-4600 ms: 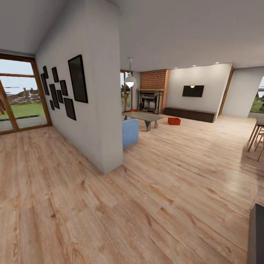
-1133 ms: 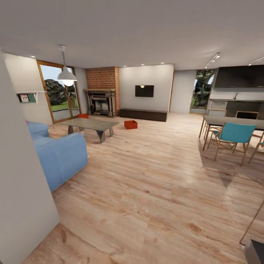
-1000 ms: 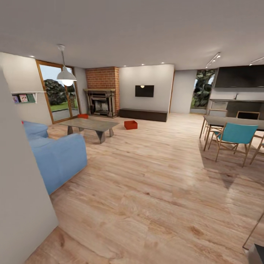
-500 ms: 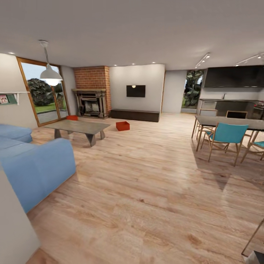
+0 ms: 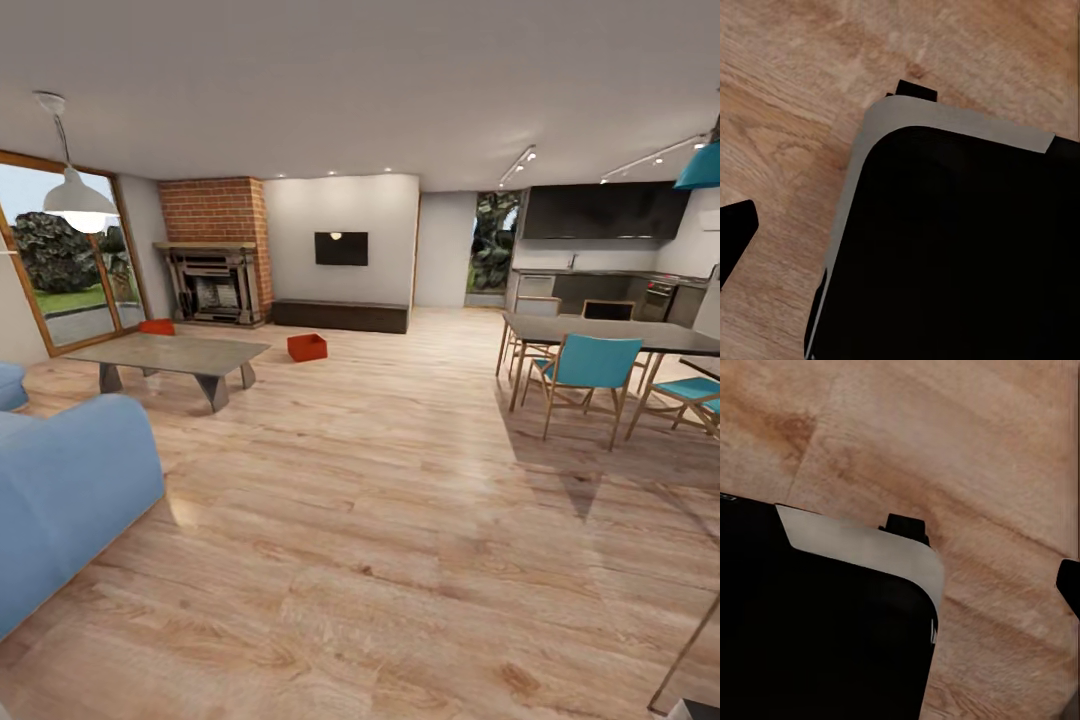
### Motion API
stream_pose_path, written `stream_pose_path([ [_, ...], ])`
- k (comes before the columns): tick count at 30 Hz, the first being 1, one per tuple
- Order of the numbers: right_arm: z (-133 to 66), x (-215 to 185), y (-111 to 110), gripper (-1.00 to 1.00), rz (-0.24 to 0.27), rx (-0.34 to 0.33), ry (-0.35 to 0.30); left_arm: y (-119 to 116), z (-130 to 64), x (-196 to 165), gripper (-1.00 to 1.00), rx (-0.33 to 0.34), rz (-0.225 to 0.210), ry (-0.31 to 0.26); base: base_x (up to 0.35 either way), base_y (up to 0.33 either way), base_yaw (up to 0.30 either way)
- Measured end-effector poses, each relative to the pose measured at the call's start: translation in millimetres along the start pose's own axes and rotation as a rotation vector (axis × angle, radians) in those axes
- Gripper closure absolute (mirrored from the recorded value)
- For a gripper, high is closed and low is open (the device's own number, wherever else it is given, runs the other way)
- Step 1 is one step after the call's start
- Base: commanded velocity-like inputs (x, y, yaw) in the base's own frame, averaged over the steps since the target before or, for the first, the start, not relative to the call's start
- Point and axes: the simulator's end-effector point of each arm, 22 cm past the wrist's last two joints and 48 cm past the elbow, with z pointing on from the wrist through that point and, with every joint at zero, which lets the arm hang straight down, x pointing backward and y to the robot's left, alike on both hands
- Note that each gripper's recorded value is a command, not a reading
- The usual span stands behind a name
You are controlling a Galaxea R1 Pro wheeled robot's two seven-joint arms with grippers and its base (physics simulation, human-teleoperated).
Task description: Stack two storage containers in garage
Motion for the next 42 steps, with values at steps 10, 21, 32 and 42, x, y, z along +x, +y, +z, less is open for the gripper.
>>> stream_pose_path([
  [10, 0.0, 0.0, 0.8, -1.00, -0.003, -0.001, 0.000, 1.6, 0.0, 1.8, -1.00, -0.003, -0.002, 0.004, 0.325, 0.000, -0.002],
  [21, 0.0, -0.1, -0.1, -1.00, -0.003, -0.001, -0.001, 1.6, 0.0, 1.9, -1.00, -0.003, -0.001, 0.004, 0.325, 0.000, 0.000],
  [32, 0.0, 0.0, -0.1, -1.00, -0.002, -0.001, -0.001, 1.4, 0.0, 2.0, -1.00, -0.002, 0.000, 0.004, 0.325, 0.000, 0.000],
  [42, 0.0, 0.1, -0.3, -1.00, -0.004, -0.001, 0.000, 0.7, 0.0, 2.0, -1.00, -0.001, -0.001, 0.004, 0.325, 0.000, 0.000],
])
